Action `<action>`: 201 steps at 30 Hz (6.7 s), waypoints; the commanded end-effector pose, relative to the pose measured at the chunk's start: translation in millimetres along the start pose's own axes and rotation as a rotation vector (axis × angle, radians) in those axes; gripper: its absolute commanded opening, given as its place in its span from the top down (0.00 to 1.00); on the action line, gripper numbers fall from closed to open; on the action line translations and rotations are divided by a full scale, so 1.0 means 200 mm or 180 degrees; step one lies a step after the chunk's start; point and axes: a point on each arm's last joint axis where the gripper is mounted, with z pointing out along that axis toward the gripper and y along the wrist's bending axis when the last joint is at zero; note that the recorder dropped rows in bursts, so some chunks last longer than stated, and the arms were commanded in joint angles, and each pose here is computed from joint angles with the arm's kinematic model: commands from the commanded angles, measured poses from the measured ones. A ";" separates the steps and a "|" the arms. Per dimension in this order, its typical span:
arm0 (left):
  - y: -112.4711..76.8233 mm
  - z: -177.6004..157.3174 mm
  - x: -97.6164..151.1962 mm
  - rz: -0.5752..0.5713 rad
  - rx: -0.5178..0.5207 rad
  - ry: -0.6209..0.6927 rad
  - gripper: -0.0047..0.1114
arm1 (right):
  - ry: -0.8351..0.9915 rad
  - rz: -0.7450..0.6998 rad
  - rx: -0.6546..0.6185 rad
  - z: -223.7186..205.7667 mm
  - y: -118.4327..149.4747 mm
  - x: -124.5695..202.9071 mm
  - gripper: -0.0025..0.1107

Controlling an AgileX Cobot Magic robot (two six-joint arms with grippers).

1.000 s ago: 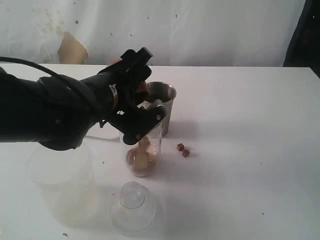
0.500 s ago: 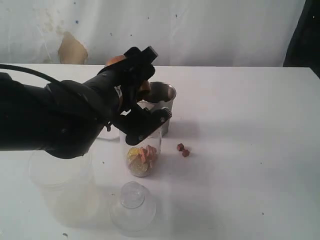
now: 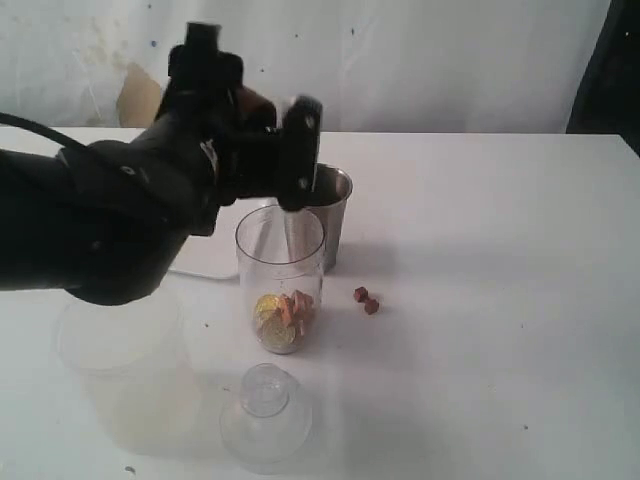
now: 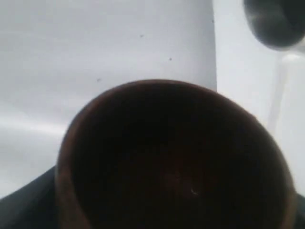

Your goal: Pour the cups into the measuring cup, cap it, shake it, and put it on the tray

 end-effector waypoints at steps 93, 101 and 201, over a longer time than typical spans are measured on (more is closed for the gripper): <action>-0.25 0.05 1.33 -0.5592 0.0752 0.0839 0.96 | -0.0022 0.0018 0.0006 0.00 0.00 0.00 0.98; -0.08 -0.15 1.35 -0.5091 -0.0326 0.1595 0.96 | -0.0022 0.0018 0.0006 0.00 0.00 0.00 0.98; -0.58 -0.96 1.04 -0.5708 -0.0852 -0.0754 0.96 | -0.0459 -0.0758 0.0028 -0.01 0.00 -0.06 0.98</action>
